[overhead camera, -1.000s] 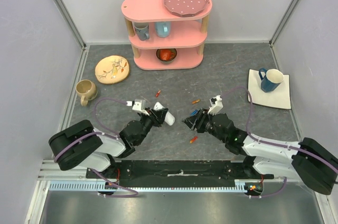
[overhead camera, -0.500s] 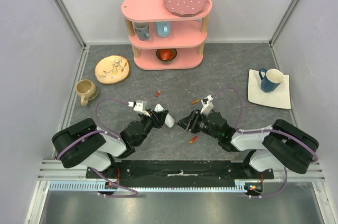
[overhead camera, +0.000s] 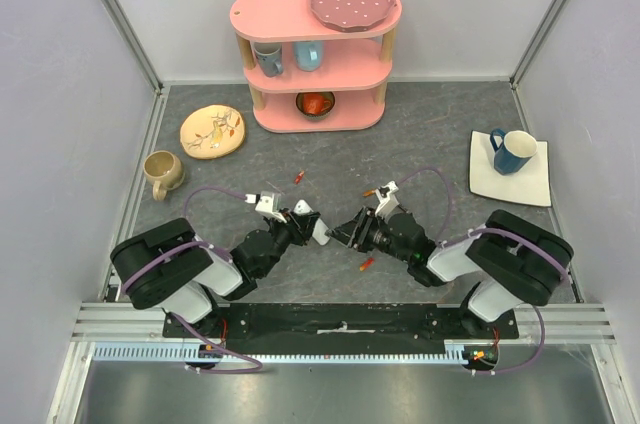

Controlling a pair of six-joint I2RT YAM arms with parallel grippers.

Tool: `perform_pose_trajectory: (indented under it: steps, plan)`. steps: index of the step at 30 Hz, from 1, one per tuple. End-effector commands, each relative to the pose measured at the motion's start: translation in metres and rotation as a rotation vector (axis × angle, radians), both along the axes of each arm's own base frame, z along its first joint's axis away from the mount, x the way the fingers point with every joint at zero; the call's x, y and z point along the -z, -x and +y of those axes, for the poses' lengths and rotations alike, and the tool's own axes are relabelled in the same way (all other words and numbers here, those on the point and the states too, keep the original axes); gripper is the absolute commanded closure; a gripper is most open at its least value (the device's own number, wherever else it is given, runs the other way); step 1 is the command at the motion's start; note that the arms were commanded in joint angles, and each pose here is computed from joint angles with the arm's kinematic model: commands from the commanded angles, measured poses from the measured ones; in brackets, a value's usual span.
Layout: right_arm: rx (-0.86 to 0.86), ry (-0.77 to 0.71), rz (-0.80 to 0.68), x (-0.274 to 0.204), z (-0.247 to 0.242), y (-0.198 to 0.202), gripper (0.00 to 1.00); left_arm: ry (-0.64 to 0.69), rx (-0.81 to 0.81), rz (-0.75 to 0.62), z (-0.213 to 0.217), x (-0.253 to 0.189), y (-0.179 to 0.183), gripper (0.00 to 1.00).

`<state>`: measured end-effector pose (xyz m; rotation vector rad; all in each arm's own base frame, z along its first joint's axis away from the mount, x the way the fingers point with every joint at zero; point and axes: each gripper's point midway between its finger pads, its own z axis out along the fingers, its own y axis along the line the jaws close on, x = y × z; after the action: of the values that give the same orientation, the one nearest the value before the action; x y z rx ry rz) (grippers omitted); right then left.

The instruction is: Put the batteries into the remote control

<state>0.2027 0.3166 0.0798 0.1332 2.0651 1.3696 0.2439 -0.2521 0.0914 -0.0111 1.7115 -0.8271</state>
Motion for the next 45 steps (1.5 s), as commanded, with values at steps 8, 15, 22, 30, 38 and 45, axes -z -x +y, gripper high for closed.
perform_pose_trajectory:
  steps: [8, 15, 22, 30, 38, 45]
  plan:
    - [-0.001, -0.117, 0.002, -0.005, 0.011, -0.005, 0.51, 0.222, -0.019, -0.187, 0.001, -0.069, -0.002, 0.98]
    - [-0.001, -0.12, 0.012, 0.0, 0.013, -0.006, 0.51, 0.225, -0.018, -0.186, 0.002, -0.069, -0.001, 0.98]
    - [0.009, -0.11, 0.029, 0.01, 0.007, -0.002, 0.51, 0.219, -0.025, -0.189, 0.004, -0.069, -0.001, 0.98]
    - [0.014, -0.099, 0.036, 0.016, 0.005, -0.002, 0.52, 0.216, -0.025, -0.187, 0.004, -0.068, 0.0, 0.98]
    - [0.015, -0.104, 0.031, 0.017, 0.009, -0.006, 0.54, 0.216, -0.02, -0.182, 0.003, -0.066, 0.001, 0.98]
    - [0.018, -0.128, 0.025, 0.013, 0.012, -0.009, 0.56, 0.216, -0.019, -0.181, 0.003, -0.066, 0.002, 0.98]
